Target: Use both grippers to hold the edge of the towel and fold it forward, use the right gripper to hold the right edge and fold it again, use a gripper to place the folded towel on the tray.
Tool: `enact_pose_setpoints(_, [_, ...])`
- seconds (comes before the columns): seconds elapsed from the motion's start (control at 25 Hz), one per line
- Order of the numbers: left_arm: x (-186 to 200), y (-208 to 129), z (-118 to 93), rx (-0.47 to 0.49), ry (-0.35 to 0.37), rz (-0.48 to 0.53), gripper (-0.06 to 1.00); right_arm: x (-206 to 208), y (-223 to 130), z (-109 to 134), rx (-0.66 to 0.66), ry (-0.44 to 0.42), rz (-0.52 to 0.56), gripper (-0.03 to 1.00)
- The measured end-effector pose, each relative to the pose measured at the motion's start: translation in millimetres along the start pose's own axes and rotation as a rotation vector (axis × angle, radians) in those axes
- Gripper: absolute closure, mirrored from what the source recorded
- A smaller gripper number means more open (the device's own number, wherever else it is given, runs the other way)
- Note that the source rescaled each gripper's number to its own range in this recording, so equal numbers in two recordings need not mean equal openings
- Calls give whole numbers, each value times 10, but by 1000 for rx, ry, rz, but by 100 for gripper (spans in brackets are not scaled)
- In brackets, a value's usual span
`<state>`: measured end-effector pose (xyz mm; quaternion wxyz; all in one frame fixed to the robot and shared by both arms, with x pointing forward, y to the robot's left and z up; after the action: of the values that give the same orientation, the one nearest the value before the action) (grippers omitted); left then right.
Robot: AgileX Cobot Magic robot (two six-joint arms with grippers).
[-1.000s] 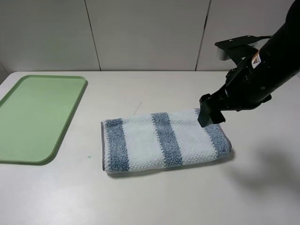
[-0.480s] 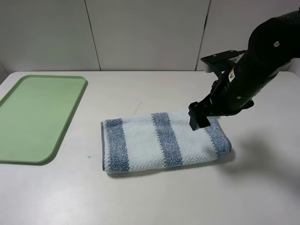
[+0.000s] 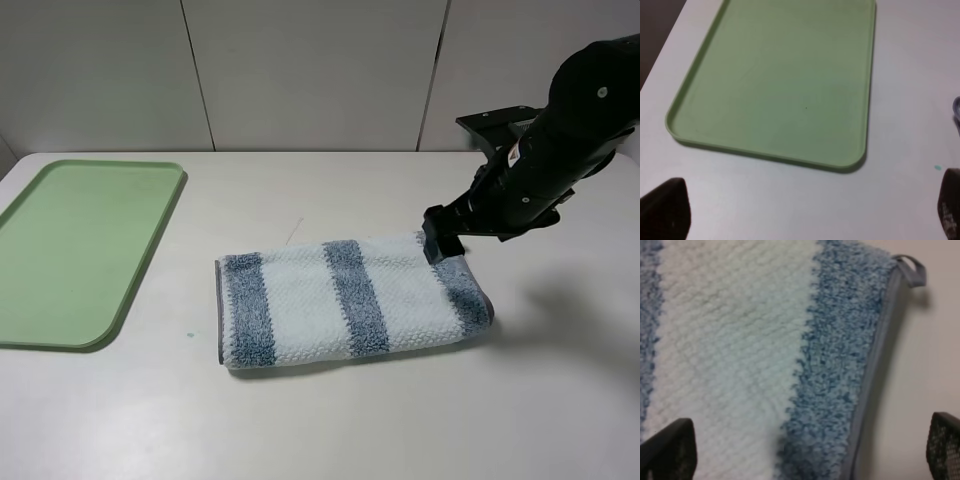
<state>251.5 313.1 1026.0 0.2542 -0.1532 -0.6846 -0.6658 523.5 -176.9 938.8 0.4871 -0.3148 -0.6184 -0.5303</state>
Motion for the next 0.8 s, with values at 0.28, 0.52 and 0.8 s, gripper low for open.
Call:
enact_pose_setpoints(0.28, [0, 0, 0, 1, 0, 0, -5, -70, 42, -188, -28, -20, -11, -3])
enact_pose_setpoints(0.52, [0, 0, 0, 2, 0, 0, -5, -360, 0, -277, -18, -35, 51, -3])
enact_pose_setpoints(0.8, [0, 0, 0, 2, 0, 0, -5, -614, -30, -387, -77, -35, 80, -3])
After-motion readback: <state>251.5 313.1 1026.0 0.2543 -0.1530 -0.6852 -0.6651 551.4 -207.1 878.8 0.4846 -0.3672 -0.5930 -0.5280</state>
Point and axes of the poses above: a point on each arm's last joint axis where the gripper is mounted, x pointing back along that axis away from the gripper, z along the wrist's bending axis when the last joint is at zero, y = z × x, the point moved 3 cm from there along -x, pointing out along that axis toward the gripper, and after that the axes turned 3 degrees about -x, right-handed, at the moved point
